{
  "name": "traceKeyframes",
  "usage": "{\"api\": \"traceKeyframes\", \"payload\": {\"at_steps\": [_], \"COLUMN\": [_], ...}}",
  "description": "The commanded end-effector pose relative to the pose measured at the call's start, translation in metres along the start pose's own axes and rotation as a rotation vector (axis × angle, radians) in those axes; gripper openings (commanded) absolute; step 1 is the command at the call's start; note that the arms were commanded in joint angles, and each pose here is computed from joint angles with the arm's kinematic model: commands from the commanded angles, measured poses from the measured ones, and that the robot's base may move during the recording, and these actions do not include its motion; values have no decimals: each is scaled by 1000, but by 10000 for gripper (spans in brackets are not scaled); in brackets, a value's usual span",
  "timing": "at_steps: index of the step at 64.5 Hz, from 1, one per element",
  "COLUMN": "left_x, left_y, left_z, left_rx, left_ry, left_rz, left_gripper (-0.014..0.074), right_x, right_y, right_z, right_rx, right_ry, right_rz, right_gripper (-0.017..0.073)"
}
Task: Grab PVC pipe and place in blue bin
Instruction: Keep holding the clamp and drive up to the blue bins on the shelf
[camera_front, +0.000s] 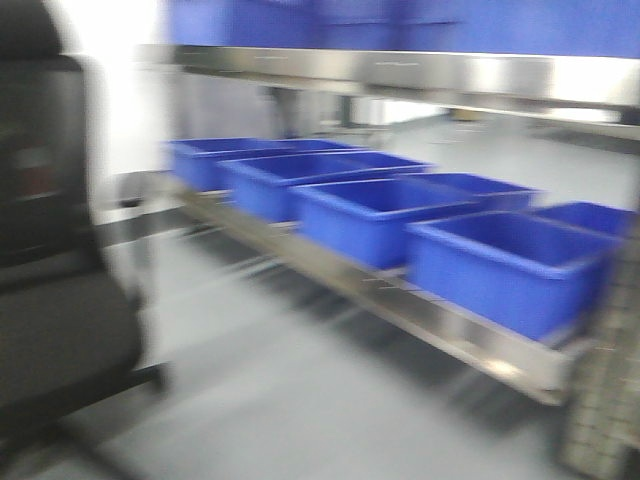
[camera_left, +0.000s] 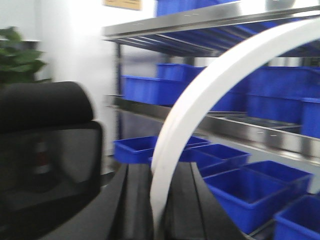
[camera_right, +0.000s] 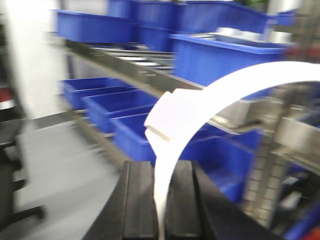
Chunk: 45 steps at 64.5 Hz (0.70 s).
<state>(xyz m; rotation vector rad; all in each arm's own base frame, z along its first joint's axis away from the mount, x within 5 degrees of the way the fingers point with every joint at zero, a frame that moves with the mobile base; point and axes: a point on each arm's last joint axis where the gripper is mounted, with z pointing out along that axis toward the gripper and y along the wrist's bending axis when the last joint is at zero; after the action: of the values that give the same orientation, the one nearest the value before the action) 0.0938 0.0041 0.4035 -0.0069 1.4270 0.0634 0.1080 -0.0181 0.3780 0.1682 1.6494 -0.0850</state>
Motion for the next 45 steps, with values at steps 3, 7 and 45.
{"api": "traceKeyframes", "payload": {"at_steps": [3,7,45], "left_x": [-4,-4,-5], "left_y": [1,1,1], "left_z": [-1,-2,-4], "left_rx": [-6,-6,-6], "left_ry": [-33,-35,-42], "left_rz": [-5,-5,-5], "left_gripper": [-111,-111,-111], "right_x": [-2,-2,-2], "right_y": [0,0,0], "right_z": [-1,-1,-2], "right_rx": [4,4,4], "right_ry": [-27,-27,-31], "right_rz": [-11,-11,-11], "right_gripper": [-155,-155,-155]}}
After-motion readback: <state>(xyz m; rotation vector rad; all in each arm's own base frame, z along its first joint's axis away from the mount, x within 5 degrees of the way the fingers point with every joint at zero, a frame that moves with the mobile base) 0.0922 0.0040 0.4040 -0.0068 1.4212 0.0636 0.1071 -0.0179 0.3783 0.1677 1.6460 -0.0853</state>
